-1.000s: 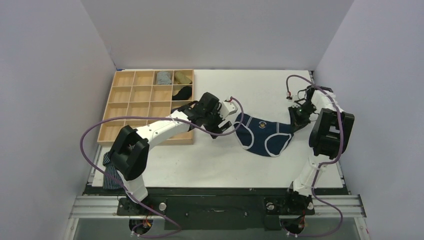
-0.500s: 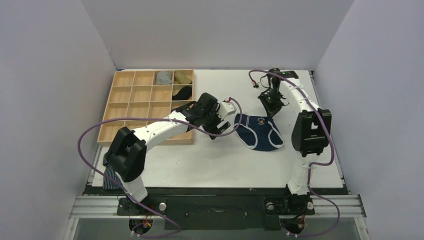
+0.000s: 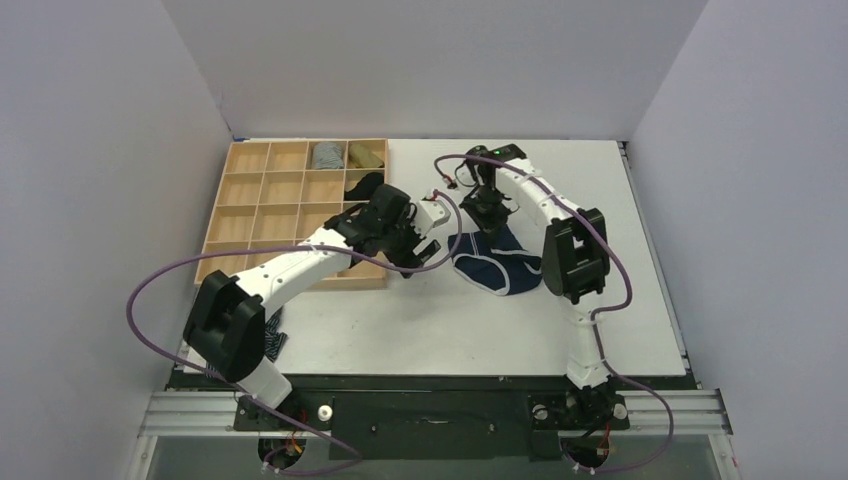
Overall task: Roll the underwear
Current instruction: Fold the underwear at the center of the board.
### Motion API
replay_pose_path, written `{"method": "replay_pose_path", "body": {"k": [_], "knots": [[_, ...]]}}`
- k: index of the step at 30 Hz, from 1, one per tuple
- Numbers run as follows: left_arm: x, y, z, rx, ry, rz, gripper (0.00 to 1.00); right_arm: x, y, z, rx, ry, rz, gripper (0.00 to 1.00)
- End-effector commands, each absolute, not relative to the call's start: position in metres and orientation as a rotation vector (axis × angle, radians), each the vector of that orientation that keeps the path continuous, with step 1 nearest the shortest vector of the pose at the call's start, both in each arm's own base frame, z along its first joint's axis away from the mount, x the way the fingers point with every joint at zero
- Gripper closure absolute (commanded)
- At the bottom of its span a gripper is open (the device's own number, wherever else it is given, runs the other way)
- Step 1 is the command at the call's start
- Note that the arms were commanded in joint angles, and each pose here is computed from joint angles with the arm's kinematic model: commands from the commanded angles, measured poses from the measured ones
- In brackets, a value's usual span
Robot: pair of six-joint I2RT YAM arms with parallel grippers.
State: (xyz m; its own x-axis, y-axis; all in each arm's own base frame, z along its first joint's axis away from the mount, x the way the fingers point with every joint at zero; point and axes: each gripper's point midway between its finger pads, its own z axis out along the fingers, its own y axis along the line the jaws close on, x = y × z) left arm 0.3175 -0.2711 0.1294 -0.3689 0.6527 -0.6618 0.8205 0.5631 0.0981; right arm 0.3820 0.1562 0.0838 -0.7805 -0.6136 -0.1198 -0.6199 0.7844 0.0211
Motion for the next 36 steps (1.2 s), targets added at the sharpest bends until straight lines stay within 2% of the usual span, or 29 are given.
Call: {"method": "replay_pose_path", "body": {"k": [1,17,25,36], "knots": [[0.315,-0.253,0.149,1.146,2.096,-0.298,0.19,0.372,0.181,0.09,-1.054,2.847,0.044,1.0],[0.305,-0.215,0.152,1.079,2.12,-0.257,0.19,0.359,0.232,0.084,-1.177,2.786,0.045,1.0],[0.301,-0.211,0.139,1.099,2.125,-0.276,0.19,0.355,0.246,0.109,-1.192,2.715,0.123,1.0],[0.301,-0.195,0.161,1.035,2.117,-0.356,0.19,0.34,0.264,0.143,-1.229,2.611,0.124,1.0]]}}
